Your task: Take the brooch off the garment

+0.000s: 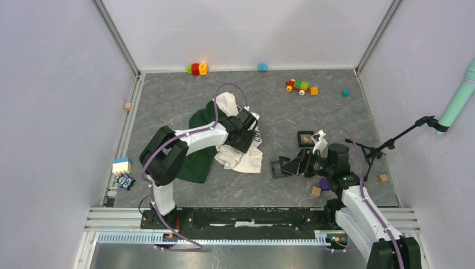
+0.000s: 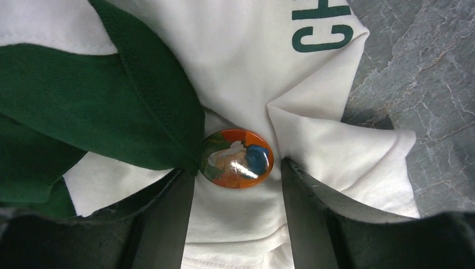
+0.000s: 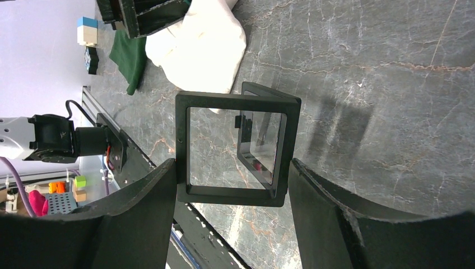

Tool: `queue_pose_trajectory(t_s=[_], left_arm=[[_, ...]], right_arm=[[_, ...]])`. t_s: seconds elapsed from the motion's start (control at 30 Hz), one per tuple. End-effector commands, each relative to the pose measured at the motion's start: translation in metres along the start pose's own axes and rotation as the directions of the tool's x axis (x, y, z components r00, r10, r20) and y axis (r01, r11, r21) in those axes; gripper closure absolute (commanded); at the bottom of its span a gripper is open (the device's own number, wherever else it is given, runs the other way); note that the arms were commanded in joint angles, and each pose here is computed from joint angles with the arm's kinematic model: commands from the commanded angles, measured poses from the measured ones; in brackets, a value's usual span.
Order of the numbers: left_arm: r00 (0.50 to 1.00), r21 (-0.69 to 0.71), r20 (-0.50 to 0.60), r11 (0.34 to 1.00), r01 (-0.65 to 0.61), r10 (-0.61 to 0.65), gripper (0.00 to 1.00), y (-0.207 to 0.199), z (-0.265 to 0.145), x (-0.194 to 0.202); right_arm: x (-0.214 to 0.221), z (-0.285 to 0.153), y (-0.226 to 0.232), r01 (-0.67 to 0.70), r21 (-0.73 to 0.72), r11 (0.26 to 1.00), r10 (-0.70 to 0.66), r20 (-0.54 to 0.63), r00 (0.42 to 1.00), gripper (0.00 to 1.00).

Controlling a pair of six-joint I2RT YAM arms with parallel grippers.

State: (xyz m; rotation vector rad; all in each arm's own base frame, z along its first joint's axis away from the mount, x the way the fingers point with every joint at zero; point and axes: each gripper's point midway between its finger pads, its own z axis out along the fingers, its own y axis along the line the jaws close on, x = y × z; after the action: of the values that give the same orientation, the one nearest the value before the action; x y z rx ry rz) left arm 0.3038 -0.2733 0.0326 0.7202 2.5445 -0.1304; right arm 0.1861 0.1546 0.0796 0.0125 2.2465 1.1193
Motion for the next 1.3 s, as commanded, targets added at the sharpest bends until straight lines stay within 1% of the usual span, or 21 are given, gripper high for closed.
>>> queue_pose_trajectory(t_s=[0.0,0.13,0.27,0.37,0.43,0.5,0.73,0.87,1.07,1.27], left_arm=[[1.000,-0.011,0.020,1.000,0.005,-0.005,0.35,-0.003,0.007,-0.012],[1.000,-0.005,0.023,1.000,0.004,-0.004,0.36,-0.004,0.009,-0.015],[0.999,0.003,0.037,1.000,0.008,-0.008,0.40,-0.003,0.005,-0.021],[0.998,0.018,0.056,1.000,0.006,-0.007,0.43,-0.004,-0.005,-0.023],[0.998,0.042,0.070,0.999,-0.003,0.000,0.46,-0.007,-0.014,-0.024],[0.996,0.056,0.088,0.998,-0.008,0.003,0.52,-0.008,-0.024,-0.025],[0.992,0.104,0.125,0.995,0.008,-0.021,0.55,-0.011,-0.051,-0.019],[0.986,0.186,0.165,0.983,0.000,-0.031,0.56,-0.032,-0.066,-0.016],[0.967,0.342,0.255,0.936,-0.087,-0.003,0.57,-0.075,-0.085,-0.015],[0.942,0.417,0.334,0.892,-0.172,0.026,0.57,-0.103,-0.087,-0.017]], right_arm=[[-0.018,-0.002,0.014,0.051,-0.039,0.998,-0.050,0.038,0.998,0.43],[-0.018,-0.002,0.014,0.053,-0.038,0.998,-0.052,0.038,0.998,0.43],[-0.017,-0.002,0.013,0.051,-0.037,0.998,-0.050,0.037,0.998,0.43],[-0.016,-0.002,0.013,0.051,-0.037,0.998,-0.049,0.035,0.998,0.43],[-0.017,-0.002,0.013,0.050,-0.038,0.998,-0.049,0.032,0.998,0.43],[-0.016,-0.001,0.012,0.048,-0.037,0.998,-0.047,0.027,0.999,0.43],[-0.013,0.002,0.010,0.029,-0.051,0.998,-0.027,0.030,0.999,0.43],[-0.015,0.005,0.011,0.015,-0.068,0.998,-0.012,0.043,0.999,0.43],[-0.010,0.011,0.013,-0.052,-0.126,0.991,0.057,0.041,0.998,0.44],[-0.009,0.016,0.010,-0.104,-0.146,0.984,0.113,0.052,0.992,0.44]])
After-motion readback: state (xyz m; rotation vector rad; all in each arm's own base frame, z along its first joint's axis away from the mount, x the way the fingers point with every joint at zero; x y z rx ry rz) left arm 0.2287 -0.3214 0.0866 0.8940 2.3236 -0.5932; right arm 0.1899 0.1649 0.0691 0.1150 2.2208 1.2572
